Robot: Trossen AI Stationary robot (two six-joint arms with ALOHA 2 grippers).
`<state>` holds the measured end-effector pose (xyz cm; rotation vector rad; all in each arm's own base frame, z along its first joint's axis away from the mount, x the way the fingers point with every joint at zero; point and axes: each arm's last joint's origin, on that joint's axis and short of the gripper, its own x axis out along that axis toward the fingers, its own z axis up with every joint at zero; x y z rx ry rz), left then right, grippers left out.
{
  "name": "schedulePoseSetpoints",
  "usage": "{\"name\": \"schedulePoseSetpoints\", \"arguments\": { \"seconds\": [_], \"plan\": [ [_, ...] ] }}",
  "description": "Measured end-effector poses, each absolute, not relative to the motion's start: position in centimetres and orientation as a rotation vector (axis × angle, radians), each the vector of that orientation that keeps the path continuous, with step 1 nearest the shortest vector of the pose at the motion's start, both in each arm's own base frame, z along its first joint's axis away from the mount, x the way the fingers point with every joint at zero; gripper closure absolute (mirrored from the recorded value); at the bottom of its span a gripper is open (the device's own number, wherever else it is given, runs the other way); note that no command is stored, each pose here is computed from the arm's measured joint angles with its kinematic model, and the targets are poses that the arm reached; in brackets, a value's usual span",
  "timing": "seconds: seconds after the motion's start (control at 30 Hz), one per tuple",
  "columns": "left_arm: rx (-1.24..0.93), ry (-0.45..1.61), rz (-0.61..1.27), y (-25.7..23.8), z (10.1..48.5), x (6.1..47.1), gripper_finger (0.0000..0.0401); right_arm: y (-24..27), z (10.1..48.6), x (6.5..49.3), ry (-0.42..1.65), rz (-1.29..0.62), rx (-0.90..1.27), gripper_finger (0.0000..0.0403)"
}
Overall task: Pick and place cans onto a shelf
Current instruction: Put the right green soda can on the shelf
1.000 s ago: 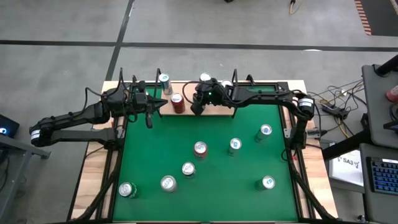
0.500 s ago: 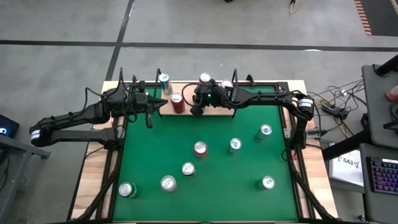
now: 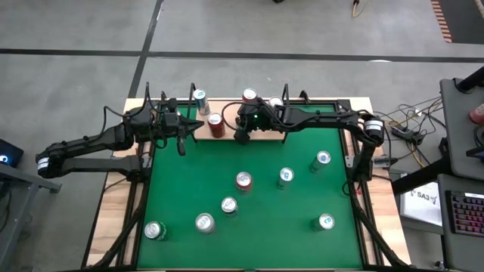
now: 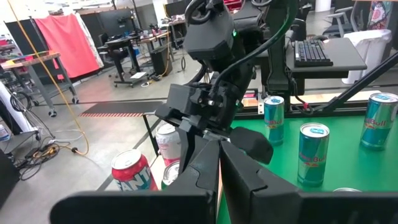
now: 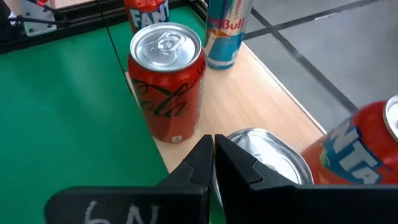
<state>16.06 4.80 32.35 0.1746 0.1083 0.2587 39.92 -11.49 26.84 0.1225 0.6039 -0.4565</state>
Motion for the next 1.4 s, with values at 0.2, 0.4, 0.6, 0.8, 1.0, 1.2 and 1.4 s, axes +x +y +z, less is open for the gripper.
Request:
{"name": "schedulePoseSetpoints", "arguments": {
  "seconds": [0.2,0.4,0.6,0.8,1.0,1.2,1.4],
  "plan": [
    [0.174,0.109,0.259,4.8,32.3,16.1,0.0401,-10.8,28.1,39.5,0.570,-0.446,0.128,0.0394],
    [0.174,0.113,0.259,4.8,32.3,16.1,0.0401,-10.6,29.2,39.1,0.611,-0.459,0.159,0.0394],
    [0.174,0.115,0.259,4.8,32.3,16.1,0.0401,-10.4,30.1,38.3,0.719,-0.476,0.190,0.0394],
    [0.174,0.114,0.259,4.8,32.3,16.0,0.0401,-10.6,30.3,37.6,0.799,-0.491,0.195,0.0394],
    [0.172,0.122,0.259,4.8,32.2,16.0,0.0401,-10.5,29.4,36.4,0.958,-0.481,0.188,0.0394],
    [0.172,0.122,0.258,4.8,32.2,16.0,0.0401,-10.5,28.8,36.5,0.992,-0.396,0.180,0.0394],
    [0.174,0.122,0.259,4.8,32.2,16.1,0.0401,-11.1,28.1,37.4,0.960,-0.372,0.128,0.0394]
  ]
}}
